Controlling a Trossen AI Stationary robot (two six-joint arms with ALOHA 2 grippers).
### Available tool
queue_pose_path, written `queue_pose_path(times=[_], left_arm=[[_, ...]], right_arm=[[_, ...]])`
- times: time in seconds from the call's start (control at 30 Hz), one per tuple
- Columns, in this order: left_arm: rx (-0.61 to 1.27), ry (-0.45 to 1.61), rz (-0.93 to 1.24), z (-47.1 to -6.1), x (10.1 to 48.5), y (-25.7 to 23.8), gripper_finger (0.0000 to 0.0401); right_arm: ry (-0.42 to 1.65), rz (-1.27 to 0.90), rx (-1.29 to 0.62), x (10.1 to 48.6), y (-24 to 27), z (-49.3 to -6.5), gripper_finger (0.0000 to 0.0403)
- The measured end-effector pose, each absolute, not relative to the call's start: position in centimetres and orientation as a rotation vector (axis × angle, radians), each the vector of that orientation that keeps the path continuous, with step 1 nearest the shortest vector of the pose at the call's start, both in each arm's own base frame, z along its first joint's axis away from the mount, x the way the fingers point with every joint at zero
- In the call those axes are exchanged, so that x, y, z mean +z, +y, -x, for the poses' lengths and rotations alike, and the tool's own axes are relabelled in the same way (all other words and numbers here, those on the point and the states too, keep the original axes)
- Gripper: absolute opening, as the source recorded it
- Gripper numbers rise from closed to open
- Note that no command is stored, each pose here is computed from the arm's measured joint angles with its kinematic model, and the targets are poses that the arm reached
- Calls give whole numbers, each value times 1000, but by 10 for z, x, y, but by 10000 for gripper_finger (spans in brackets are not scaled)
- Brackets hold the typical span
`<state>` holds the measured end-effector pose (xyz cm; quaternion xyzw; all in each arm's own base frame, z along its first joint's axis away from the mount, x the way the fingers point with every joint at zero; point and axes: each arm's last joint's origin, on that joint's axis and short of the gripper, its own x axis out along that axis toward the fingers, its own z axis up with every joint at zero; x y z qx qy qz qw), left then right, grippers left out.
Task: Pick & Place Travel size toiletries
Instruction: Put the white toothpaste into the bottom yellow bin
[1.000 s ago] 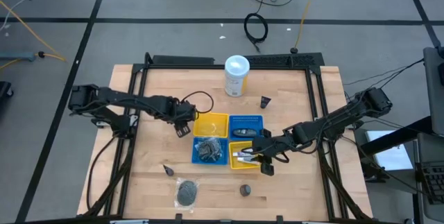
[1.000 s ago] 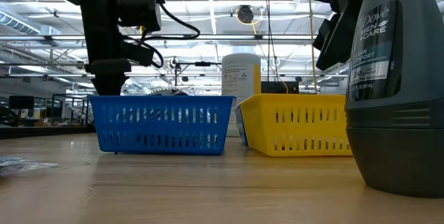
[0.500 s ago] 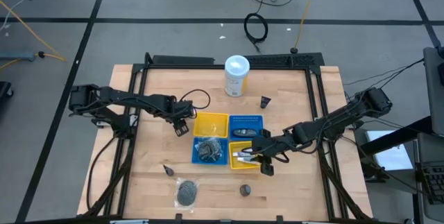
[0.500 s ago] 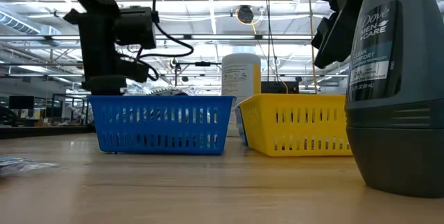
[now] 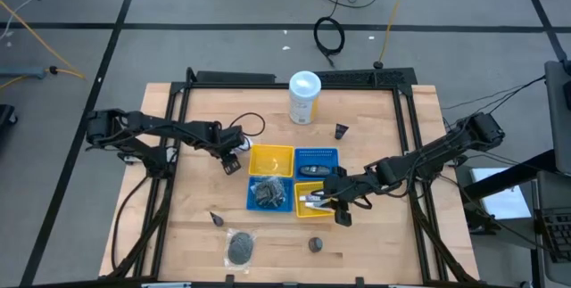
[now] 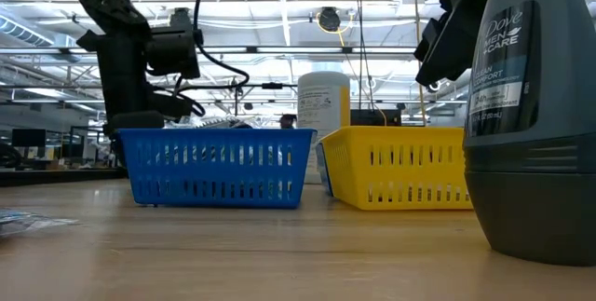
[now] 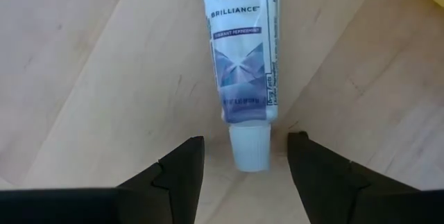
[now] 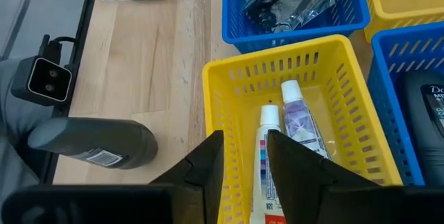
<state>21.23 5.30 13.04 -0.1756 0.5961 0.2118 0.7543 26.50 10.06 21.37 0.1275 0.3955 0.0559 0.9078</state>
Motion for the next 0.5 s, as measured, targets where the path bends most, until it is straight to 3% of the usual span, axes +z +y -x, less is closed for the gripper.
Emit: queue_pose_path(times=[0.17, 0.47, 0.5], left_arm=[[424, 1277, 377, -215, 131, 53, 174], [415, 1285, 372, -215, 130, 53, 38], [415, 1290, 372, -214, 130, 53, 38]], right_arm=[[817, -263, 115, 214, 101, -265, 105], [816, -258, 118, 214, 101, -265, 105], [816, -256, 118, 214, 101, -265, 105]])
